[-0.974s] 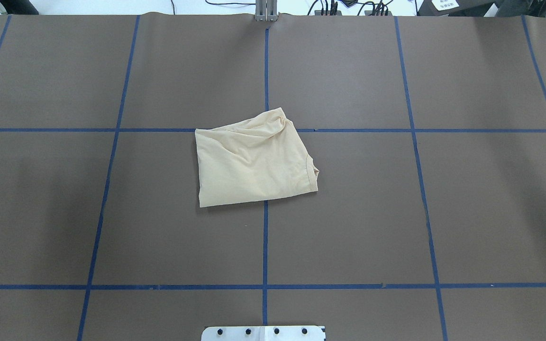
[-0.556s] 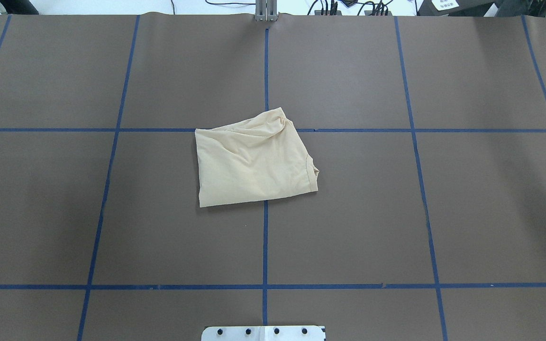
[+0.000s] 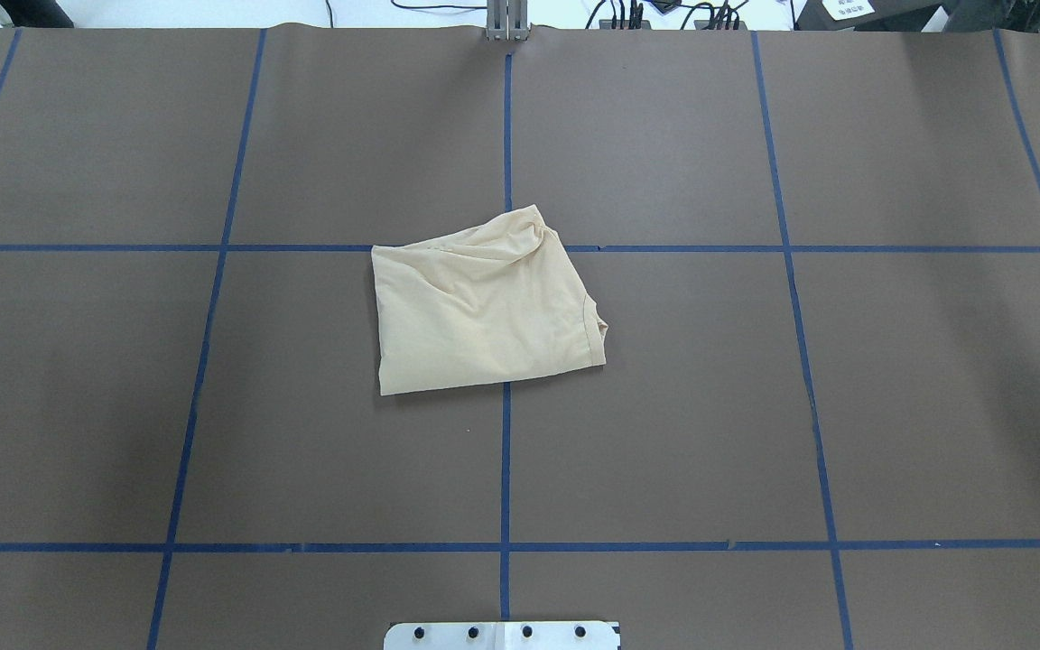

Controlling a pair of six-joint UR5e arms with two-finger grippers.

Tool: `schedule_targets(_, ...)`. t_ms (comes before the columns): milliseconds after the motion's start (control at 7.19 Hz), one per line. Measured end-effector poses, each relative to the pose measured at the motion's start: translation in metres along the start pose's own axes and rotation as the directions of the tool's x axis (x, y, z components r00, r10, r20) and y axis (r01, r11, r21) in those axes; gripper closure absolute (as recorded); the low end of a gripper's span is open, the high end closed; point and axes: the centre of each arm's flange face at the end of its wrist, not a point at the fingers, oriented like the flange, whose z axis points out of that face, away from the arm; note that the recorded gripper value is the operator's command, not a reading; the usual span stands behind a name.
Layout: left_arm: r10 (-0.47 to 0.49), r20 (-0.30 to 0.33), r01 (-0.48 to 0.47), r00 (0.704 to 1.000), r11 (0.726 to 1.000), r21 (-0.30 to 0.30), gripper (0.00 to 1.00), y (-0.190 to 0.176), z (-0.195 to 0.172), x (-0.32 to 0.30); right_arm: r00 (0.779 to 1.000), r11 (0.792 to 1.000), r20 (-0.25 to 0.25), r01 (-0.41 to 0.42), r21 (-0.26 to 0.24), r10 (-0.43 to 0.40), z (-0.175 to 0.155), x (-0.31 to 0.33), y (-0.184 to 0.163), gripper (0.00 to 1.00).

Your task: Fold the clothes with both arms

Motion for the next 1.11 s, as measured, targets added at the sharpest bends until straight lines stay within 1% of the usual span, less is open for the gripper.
schedule_targets(278,0.021,0.0,-0.021,1.0,1.0,0.02,0.0,-0.001,-0.007,0.007,1.0,1.0,0.0,0.007,-0.006,-0.007,0.003,-0.003,0.0,0.0)
schedule_targets(834,0.07,0.003,-0.07,0.998,0.995,0.064,0.0,-0.002,-0.032,0.033,1.0,1.0,0.0,0.014,-0.014,-0.014,0.008,-0.01,0.0,0.0)
schedule_targets(1113,0.085,0.005,-0.085,0.996,0.993,0.077,0.0,0.009,-0.042,0.044,1.0,1.0,0.001,0.019,-0.017,-0.019,0.009,-0.012,-0.001,0.0)
